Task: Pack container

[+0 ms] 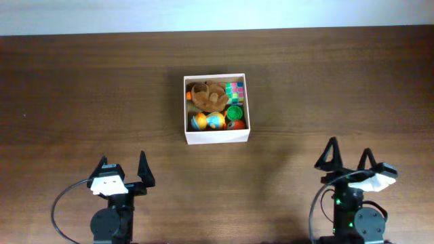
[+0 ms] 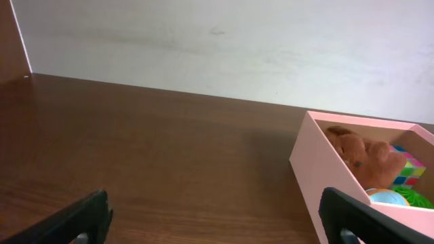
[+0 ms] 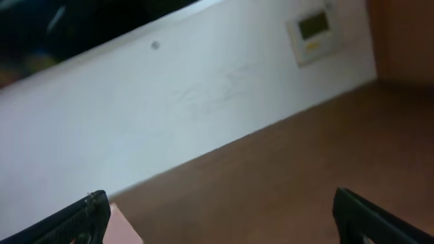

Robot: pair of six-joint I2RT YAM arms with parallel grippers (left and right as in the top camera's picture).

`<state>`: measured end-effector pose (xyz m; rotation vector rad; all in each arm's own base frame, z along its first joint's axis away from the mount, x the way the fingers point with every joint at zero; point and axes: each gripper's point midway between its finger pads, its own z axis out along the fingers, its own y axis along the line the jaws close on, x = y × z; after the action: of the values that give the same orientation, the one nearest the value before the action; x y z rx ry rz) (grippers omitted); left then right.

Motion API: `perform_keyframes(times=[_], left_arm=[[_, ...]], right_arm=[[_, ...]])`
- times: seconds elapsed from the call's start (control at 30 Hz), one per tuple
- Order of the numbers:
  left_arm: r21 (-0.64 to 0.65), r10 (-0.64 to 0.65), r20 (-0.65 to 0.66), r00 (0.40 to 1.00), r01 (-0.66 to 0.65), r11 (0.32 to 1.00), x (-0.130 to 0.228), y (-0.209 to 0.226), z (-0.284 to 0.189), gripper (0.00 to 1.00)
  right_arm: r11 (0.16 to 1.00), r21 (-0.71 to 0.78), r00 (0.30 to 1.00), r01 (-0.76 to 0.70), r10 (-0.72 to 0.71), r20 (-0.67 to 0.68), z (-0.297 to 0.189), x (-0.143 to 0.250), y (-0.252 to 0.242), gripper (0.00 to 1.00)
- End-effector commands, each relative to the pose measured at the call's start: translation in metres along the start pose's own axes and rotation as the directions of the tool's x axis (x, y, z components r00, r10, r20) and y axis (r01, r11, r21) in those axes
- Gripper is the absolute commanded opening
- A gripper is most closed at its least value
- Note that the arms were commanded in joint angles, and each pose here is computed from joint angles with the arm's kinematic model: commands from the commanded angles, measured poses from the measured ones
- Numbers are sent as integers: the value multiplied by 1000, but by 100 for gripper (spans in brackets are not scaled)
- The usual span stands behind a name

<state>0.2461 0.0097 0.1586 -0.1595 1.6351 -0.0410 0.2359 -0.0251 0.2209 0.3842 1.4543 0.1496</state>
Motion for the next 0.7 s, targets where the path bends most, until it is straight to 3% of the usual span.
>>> perform_keyframes(times=[0.0,0.13,0.37,0.67], left_arm=[[-8,15,4,1000,-15,1000,-1,2,0,99],[-8,15,4,1000,-15,1000,-1,2,0,99],[-8,15,4,1000,-15,1000,-1,2,0,99],[-8,15,4,1000,-15,1000,-1,2,0,99]], right_arm=[[951,-124,959,282,-284,2,-2,7,20,99],[902,-164,912,400,-410,-32,-3,22,22,99],[896,-170,885,410,-436,-162,-2,72,4,99],[879,-179,872,442,-468,-145,-1,72,5,99]])
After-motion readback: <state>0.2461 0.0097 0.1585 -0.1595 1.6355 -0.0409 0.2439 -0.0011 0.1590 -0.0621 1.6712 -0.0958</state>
